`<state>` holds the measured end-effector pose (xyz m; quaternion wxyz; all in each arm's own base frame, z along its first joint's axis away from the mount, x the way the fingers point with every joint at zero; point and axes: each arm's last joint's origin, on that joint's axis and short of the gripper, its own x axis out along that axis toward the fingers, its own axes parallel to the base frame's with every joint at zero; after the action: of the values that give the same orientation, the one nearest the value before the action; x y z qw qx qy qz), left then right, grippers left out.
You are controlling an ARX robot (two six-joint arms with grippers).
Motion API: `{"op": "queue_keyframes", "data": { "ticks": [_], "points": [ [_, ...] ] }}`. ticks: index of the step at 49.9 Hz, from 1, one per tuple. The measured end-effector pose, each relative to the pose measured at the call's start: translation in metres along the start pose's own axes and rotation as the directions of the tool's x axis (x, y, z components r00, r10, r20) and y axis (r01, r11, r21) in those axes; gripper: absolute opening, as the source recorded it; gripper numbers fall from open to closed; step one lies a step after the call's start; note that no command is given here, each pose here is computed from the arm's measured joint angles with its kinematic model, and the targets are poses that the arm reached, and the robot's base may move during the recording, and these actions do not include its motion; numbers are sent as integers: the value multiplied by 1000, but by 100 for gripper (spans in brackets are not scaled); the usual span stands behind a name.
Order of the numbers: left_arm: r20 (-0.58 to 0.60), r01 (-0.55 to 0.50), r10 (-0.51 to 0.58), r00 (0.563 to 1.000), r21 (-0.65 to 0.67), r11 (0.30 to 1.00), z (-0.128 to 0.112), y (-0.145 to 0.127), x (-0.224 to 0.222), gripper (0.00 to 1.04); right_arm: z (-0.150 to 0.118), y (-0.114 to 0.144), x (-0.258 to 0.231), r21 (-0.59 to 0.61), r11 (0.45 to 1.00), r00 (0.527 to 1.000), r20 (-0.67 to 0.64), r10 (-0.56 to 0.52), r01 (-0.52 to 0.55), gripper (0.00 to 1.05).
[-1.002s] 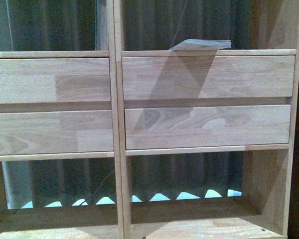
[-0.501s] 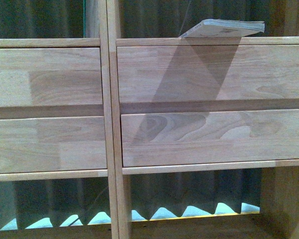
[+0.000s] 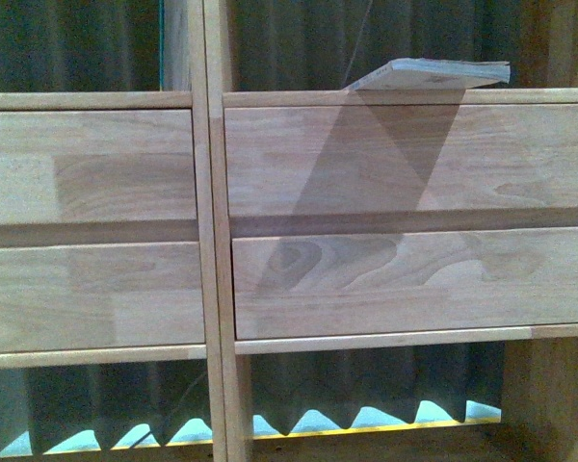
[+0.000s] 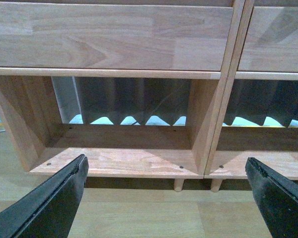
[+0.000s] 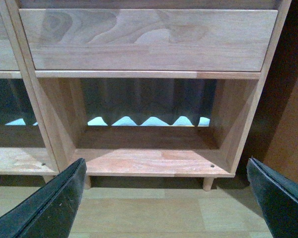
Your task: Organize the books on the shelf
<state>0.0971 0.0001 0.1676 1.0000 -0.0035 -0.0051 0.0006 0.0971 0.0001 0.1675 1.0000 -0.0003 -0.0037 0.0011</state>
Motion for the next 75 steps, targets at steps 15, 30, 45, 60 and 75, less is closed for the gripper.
{"op": "queue_keyframes", "data": {
  "ticks": [15, 30, 45, 60, 75],
  "points": [
    [0, 0, 0, 1000, 0, 1000, 0, 0, 0, 98, 0, 0, 0, 0, 1000, 1000, 0, 0, 0, 98],
    [0, 0, 0, 1000, 3, 1000, 0, 0, 0, 98, 0, 0, 0, 7, 999, 999, -18, 34, -33, 98],
    [0, 1, -1, 1000, 3, 1000, 0, 0, 0, 98, 84, 11, 51, 390, 813, 882, -3, 471, -433, 98],
    [0, 0, 0, 1000, 3, 1000, 0, 0, 0, 98, 122, 44, 214, 847, 453, 846, -8, 532, -277, 98],
    [0, 0, 0, 1000, 3, 1000, 0, 0, 0, 98, 113, 57, 293, 911, 376, 881, -32, 471, -168, 98]
  ]
}}
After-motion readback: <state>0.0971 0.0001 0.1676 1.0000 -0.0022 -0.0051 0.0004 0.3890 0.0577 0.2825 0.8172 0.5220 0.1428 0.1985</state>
